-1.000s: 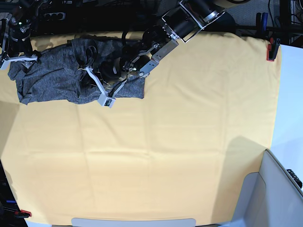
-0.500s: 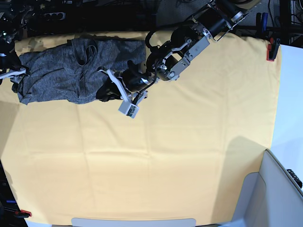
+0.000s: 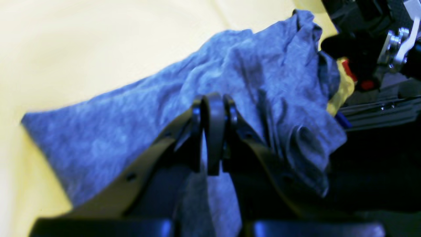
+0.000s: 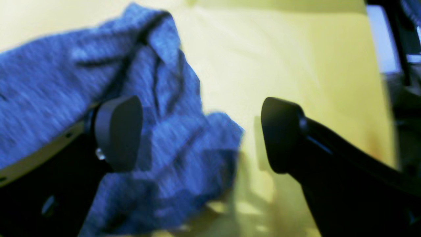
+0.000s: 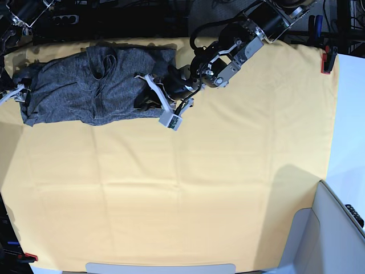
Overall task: Fold the T-shirt properly
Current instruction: 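Regrasp the folded bundle edge with the left gripper and push it toward the right gripper, then release the bundle and lift both grippers away from the shirt, then pat and smooth the folded bundle with the right gripper, then grasp opposite sides of the folded bundle with both grippers, then lift the bundle with both grippers and pull it toward the table center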
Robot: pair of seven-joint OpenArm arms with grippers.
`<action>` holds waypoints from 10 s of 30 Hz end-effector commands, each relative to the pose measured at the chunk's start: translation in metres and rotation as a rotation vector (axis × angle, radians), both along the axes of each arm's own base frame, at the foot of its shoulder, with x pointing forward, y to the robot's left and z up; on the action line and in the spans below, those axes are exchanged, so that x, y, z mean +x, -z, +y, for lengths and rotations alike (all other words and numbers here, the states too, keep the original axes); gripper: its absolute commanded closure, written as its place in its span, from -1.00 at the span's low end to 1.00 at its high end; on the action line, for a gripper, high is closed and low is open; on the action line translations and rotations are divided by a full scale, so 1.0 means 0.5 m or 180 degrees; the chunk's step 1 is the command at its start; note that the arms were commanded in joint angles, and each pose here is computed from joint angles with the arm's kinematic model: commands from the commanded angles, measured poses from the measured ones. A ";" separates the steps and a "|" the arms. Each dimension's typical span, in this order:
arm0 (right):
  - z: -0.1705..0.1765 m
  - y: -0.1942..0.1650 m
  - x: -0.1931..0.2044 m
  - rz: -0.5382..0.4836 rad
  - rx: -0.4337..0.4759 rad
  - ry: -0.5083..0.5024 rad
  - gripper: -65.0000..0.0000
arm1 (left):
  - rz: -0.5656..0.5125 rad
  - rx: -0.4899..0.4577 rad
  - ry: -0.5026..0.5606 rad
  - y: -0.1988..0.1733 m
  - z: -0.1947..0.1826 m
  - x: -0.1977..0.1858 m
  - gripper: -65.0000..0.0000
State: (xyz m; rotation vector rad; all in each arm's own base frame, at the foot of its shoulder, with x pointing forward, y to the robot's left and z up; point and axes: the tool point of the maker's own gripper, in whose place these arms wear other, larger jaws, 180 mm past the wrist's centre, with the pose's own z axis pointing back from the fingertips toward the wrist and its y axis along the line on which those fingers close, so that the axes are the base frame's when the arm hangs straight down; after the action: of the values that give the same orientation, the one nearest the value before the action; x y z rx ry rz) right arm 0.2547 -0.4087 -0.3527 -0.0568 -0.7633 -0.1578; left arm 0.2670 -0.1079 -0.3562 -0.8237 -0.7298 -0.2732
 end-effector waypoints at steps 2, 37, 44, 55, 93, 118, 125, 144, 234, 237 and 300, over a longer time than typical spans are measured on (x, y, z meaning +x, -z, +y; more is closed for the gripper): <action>-0.040 -0.009 -0.001 -0.0050 0.0133 0.0066 -0.70 | -0.0120 -0.0068 -0.0010 -0.025 0.001 0.013 0.99; 0.125 0.123 -0.064 0.0280 0.0992 -0.0170 -0.29 | -0.0115 -0.0058 -0.0011 -0.022 0.003 0.012 0.99; 0.131 0.129 -0.073 0.0313 0.0998 -0.0181 0.14 | -0.0112 -0.0067 -0.0011 -0.023 0.002 0.012 0.99; 0.158 0.071 -0.035 0.0039 0.0803 -0.0360 1.00 | -0.0305 -0.0244 -0.0080 -0.087 0.014 0.018 0.99; 0.664 -0.090 0.014 -0.0605 0.1308 -0.1700 1.00 | -0.0030 0.0036 -0.1078 -0.041 0.278 0.009 0.99; 0.761 -0.050 -0.012 -0.0254 0.1257 -0.2119 -0.10 | -0.0145 0.0065 -0.1035 -0.063 0.285 0.011 0.99; 0.826 -0.097 -0.019 -0.0396 0.1574 -0.2528 -0.10 | -0.0150 0.0064 -0.1036 -0.063 0.285 0.012 0.99; 0.564 -0.118 0.031 -0.0694 0.1389 -0.1438 0.28 | -0.0130 0.0070 -0.1033 -0.059 0.285 0.009 0.99; 0.564 -0.064 0.033 0.0019 0.1471 -0.0728 0.31 | 0.0154 0.0192 -0.0872 -0.026 0.278 -0.028 0.98; 0.514 -0.078 0.065 -0.0097 0.1563 -0.0547 0.06 | 0.0184 0.0207 -0.0854 -0.022 0.278 -0.031 0.98; 0.579 0.109 0.069 0.0603 0.2437 -0.0980 0.72 | 0.1829 -0.0895 -0.0320 -0.032 0.226 -0.159 0.05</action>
State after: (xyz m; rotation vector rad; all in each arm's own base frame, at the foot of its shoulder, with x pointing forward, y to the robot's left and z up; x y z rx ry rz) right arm 0.2967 -0.1209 -0.4028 0.7580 -0.5178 -0.1354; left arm 0.1901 0.0079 -0.3473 -1.0298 -0.2873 0.1586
